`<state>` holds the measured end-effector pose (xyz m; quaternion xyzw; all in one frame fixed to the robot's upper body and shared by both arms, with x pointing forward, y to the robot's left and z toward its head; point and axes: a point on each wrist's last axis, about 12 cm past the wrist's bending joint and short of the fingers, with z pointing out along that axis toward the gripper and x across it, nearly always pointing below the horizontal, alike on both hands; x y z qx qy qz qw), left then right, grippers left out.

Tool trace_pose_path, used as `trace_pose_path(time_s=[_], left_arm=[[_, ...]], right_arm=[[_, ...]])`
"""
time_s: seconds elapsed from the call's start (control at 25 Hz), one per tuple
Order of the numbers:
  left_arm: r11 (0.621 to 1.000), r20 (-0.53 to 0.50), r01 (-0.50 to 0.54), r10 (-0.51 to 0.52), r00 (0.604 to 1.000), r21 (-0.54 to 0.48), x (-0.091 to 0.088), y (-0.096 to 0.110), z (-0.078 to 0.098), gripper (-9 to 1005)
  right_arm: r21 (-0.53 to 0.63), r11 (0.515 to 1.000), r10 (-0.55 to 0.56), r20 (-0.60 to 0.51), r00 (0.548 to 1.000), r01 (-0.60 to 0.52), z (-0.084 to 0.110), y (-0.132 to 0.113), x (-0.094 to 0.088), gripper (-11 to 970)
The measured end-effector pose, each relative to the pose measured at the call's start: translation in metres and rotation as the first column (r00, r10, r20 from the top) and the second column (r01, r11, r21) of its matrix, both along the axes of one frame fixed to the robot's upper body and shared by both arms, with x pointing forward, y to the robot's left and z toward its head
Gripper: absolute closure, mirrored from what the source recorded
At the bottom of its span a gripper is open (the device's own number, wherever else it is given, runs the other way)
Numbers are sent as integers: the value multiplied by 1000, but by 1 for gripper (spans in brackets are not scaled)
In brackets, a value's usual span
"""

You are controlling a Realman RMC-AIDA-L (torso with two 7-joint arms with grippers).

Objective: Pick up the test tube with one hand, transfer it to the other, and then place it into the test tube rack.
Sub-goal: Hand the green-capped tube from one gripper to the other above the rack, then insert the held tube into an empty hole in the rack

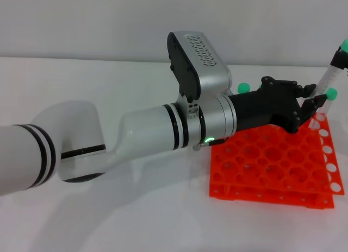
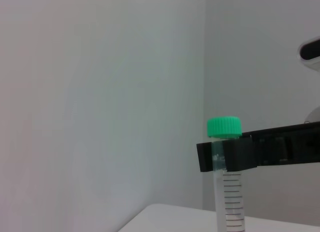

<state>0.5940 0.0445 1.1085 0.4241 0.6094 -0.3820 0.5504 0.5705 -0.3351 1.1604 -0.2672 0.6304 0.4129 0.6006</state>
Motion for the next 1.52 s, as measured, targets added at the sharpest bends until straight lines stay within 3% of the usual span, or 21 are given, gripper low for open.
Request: trace_pose_path(time_s=[0.12,0.52,1.04,1.12,1.32,1.52], left_arm=[[1000,1,1,-1,1000,3,0,0,0,803],[999,-3,-43,43,999,-19,0,7,-4,803],[990,69,-132,136,988,-49,-19,23,-23,800],[985,80,-159,164,983,-63,-25,29,-28,598],[944,119,-302,318,941,-136,-50,56,-42,422],[840,164,-457,515,842,-292,-83,106,-51,204]], right_arm=[[-1,1000,0,0,1000,0,0,0,0,767],[3,1000,-2,4,1000,2,0,-1,-1,767],[29,1000,-3,32,999,2,4,-3,-4,766],[31,999,-17,35,999,16,4,-6,-4,766],[21,999,-51,36,998,50,5,-19,-6,766],[4,999,-39,50,998,38,8,-14,-2,766]])
